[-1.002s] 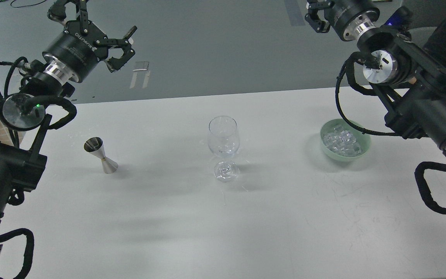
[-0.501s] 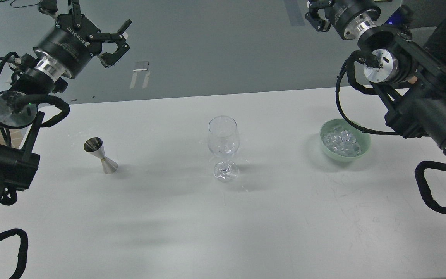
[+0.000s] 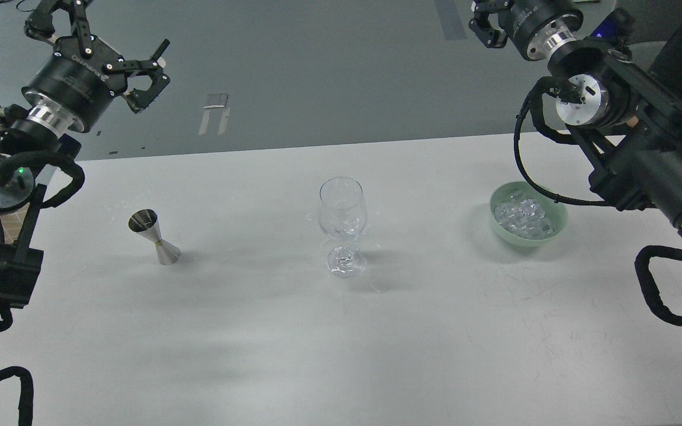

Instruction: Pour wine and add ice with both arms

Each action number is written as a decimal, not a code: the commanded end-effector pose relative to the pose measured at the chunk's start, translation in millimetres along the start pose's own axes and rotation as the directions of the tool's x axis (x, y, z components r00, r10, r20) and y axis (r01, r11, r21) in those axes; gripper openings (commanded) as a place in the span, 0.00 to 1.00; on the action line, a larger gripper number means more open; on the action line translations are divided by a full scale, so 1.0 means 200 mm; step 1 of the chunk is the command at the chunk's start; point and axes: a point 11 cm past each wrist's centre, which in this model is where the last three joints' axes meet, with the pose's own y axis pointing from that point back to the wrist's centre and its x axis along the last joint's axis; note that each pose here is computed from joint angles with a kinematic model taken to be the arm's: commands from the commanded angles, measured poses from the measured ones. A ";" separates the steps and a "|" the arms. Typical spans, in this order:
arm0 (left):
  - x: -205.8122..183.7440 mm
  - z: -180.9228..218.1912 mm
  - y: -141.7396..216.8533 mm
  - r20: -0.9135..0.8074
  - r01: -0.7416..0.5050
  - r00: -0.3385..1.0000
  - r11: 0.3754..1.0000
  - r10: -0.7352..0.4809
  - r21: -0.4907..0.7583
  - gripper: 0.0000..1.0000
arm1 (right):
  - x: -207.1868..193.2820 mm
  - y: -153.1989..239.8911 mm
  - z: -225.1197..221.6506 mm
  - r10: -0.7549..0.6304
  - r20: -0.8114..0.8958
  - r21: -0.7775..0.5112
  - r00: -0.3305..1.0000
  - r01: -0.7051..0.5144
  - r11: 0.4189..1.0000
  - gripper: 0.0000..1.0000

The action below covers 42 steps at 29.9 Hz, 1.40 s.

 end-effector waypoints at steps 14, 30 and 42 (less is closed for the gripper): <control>0.17 -0.32 0.86 -0.426 -0.307 0.860 0.952 0.283 0.014 0.97 | -0.03 -0.01 0.03 0.002 0.008 -0.009 1.000 -0.002 1.000 1.00; 0.23 -0.70 1.01 -0.578 -0.397 0.727 0.914 0.370 0.086 0.97 | 0.00 0.01 0.06 0.024 0.004 -0.022 1.000 -0.024 0.999 1.00; 0.41 -0.88 0.98 -0.589 -0.471 0.685 0.877 0.429 0.092 0.98 | 0.00 0.01 0.05 0.030 0.001 -0.023 1.000 -0.030 0.999 1.00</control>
